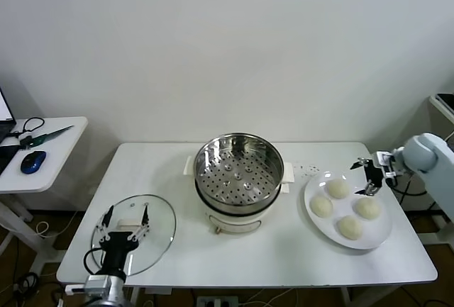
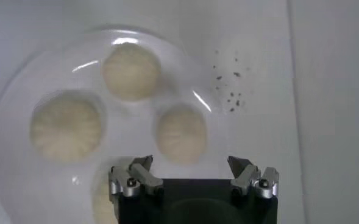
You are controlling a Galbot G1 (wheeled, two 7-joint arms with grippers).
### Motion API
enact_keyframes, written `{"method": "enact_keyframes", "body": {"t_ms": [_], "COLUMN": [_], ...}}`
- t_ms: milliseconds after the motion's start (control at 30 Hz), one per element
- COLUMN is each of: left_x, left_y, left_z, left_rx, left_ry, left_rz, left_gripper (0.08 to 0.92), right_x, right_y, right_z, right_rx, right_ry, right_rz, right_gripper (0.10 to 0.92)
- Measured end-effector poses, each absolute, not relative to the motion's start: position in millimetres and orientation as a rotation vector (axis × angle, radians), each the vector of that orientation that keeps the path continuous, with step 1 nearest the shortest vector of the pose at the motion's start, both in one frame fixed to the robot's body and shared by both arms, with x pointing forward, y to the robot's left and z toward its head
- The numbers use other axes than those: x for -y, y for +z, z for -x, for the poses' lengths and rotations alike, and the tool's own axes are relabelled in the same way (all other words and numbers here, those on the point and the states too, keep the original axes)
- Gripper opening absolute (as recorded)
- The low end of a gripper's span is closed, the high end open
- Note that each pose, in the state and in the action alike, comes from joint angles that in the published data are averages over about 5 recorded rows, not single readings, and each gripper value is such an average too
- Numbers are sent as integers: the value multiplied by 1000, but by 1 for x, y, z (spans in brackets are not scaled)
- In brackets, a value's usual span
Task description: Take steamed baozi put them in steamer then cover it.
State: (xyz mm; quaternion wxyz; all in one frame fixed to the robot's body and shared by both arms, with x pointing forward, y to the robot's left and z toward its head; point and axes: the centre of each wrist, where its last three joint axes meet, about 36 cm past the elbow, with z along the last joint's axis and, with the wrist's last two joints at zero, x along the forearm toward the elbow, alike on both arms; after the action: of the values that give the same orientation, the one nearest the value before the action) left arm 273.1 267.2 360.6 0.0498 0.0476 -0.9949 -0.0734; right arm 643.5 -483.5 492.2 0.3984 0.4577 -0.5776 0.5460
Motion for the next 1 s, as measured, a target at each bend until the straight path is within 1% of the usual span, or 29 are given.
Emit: {"method": "enact_keyframes", "body": {"t_ms": [467,1000], "left_x": [-266,-270], "left_y": [356,349], "left_z": [-281,-281], "left_rx": [3010,2993], "left_ry": [-224,-234], "left_rz": [-158,-166], "left_gripper": [823,823], "right_x": [451,436], "right_y": [471,450], "right_z": [-683,-699], "right_rx": [1347,1303], "right_ry": [1394,1374], "right_rz": [-1170,-1168], "right_gripper": [823,823]}}
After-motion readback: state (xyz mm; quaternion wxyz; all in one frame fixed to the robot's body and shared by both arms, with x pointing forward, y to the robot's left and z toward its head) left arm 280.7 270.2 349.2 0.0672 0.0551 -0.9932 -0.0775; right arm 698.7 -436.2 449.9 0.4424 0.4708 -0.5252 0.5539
